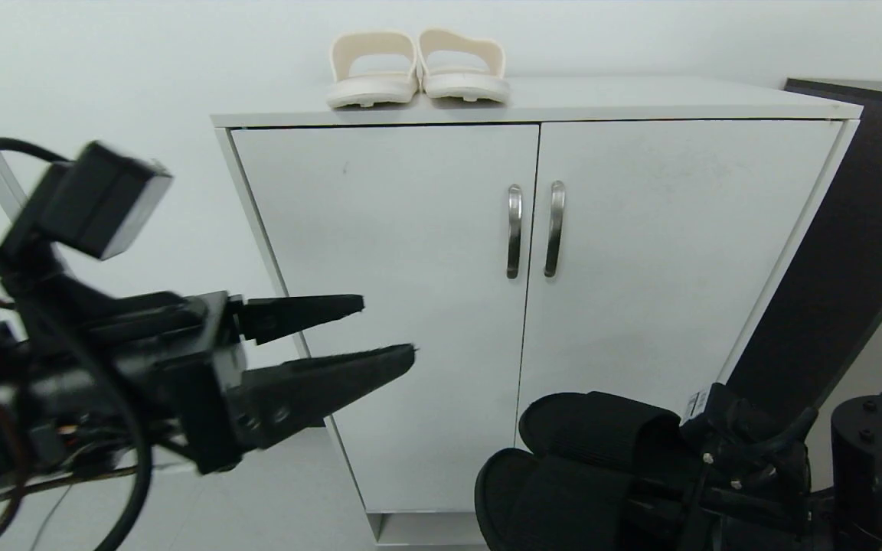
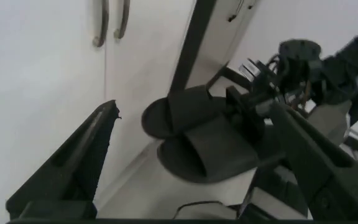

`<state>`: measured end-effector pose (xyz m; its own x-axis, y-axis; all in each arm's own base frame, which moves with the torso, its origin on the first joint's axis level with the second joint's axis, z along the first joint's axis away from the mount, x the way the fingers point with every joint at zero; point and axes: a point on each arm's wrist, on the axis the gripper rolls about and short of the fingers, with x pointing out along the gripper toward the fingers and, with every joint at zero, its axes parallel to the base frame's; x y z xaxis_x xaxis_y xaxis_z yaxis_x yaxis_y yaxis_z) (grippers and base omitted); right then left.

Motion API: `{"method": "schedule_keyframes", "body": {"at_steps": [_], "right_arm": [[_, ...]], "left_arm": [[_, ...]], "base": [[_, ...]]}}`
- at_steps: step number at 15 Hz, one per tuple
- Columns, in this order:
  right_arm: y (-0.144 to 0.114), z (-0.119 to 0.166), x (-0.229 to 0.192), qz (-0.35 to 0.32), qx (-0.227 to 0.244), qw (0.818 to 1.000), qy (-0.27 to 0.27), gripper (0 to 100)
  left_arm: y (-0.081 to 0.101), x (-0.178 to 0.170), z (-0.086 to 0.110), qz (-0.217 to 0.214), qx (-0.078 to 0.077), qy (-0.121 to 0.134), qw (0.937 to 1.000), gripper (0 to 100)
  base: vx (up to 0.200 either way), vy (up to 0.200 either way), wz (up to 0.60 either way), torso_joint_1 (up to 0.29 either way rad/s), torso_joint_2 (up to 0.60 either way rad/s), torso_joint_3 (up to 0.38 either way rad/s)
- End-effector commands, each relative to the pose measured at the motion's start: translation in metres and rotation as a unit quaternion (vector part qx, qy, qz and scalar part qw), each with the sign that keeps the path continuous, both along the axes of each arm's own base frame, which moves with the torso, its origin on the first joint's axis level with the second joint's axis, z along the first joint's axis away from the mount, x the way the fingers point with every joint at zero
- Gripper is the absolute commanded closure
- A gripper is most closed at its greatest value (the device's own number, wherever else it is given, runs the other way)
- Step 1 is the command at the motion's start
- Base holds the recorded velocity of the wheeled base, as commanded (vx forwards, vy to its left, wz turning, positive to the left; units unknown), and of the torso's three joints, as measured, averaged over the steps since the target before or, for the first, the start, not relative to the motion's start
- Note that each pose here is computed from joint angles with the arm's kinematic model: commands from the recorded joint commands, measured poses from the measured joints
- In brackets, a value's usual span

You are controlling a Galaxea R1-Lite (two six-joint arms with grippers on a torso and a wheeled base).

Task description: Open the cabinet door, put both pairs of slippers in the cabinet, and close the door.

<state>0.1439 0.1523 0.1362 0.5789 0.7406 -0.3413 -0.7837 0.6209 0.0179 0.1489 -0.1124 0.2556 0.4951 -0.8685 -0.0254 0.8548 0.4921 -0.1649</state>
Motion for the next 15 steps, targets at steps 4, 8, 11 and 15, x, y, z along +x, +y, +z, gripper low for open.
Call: {"method": "schedule_keyframes", "body": {"at_steps": [4, 8, 11, 15], "right_arm": [[0.001, -0.003, 0.001, 0.000, -0.005, 1.000, 0.006, 100], [0.000, -0.001, 0.001, -0.002, -0.002, 1.000, 0.002, 100], [0.000, -0.002, 0.001, -0.005, -0.002, 1.000, 0.003, 100], [0.000, -0.002, 0.001, -0.005, -0.002, 1.000, 0.003, 100]], "left_arm": [[-0.075, 0.053, 0.003, -0.060, -0.022, 0.028, 0.9975, 0], [-0.118, 0.081, 0.009, -0.090, -0.042, 0.046, 0.9940, 0], [-0.134, 0.097, 0.014, -0.091, -0.061, 0.054, 0.9925, 0], [-0.139, 0.108, 0.011, -0.059, -0.064, 0.056, 0.9947, 0]], "base": [[0.000, 0.000, 0.00, 0.000, 0.00, 0.000], [0.000, 0.000, 0.00, 0.000, 0.00, 0.000], [0.000, 0.000, 0.00, 0.000, 0.00, 0.000], [0.000, 0.000, 0.00, 0.000, 0.00, 0.000]]}}
